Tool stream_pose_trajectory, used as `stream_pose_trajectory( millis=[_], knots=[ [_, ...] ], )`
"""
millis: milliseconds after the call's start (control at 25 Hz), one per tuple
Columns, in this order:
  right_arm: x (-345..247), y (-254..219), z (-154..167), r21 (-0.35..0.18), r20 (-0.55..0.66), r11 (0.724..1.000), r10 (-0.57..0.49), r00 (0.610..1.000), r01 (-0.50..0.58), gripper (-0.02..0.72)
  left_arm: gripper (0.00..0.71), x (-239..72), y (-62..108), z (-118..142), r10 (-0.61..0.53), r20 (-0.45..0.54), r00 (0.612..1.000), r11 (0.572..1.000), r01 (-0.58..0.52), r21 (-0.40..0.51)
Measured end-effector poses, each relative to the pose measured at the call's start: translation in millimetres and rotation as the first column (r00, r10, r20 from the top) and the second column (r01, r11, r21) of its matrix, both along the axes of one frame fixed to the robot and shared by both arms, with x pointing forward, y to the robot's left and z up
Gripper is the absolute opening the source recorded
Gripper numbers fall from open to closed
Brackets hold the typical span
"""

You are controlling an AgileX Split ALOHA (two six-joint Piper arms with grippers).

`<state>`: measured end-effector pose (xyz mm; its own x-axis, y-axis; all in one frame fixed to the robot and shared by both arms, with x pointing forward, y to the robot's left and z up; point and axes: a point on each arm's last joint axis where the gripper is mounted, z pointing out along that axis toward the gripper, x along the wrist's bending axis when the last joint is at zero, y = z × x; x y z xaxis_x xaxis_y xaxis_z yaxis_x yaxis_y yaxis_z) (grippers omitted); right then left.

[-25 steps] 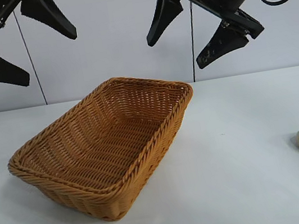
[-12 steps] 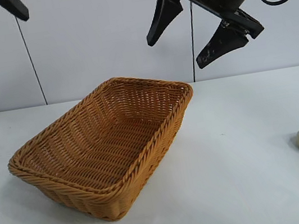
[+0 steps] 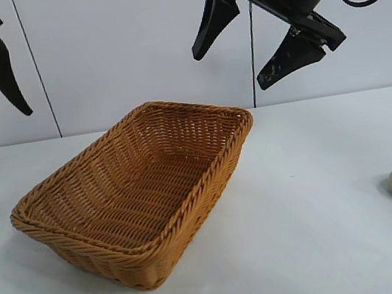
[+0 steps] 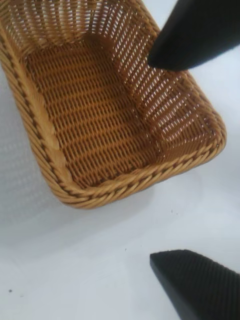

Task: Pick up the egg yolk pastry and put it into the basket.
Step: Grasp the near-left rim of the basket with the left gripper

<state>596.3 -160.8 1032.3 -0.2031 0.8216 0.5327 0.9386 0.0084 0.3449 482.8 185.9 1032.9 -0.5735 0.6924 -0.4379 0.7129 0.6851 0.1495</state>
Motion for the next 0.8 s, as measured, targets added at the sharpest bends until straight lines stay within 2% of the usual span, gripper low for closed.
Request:
stream_pose_trajectory(
  millis=[240, 480, 800],
  knots=[
    [0, 0, 0, 0.0, 0.0, 1.0, 0.0, 1.0, 0.0, 0.637, 0.696, 13, -10.6, -26, 0.043, -0.073, 0.996, 0.998, -0.047, -0.046],
    [0, 0, 0, 0.0, 0.0, 1.0, 0.0, 1.0, 0.0, 0.637, 0.696, 29, -22.0, -65, 0.1, -0.161, 0.982, 0.991, -0.113, -0.075],
    [0, 0, 0, 0.0, 0.0, 1.0, 0.0, 1.0, 0.0, 0.637, 0.696, 42, -27.8, -110, 0.135, -0.229, 0.964, 0.988, -0.149, -0.045]
  ],
)
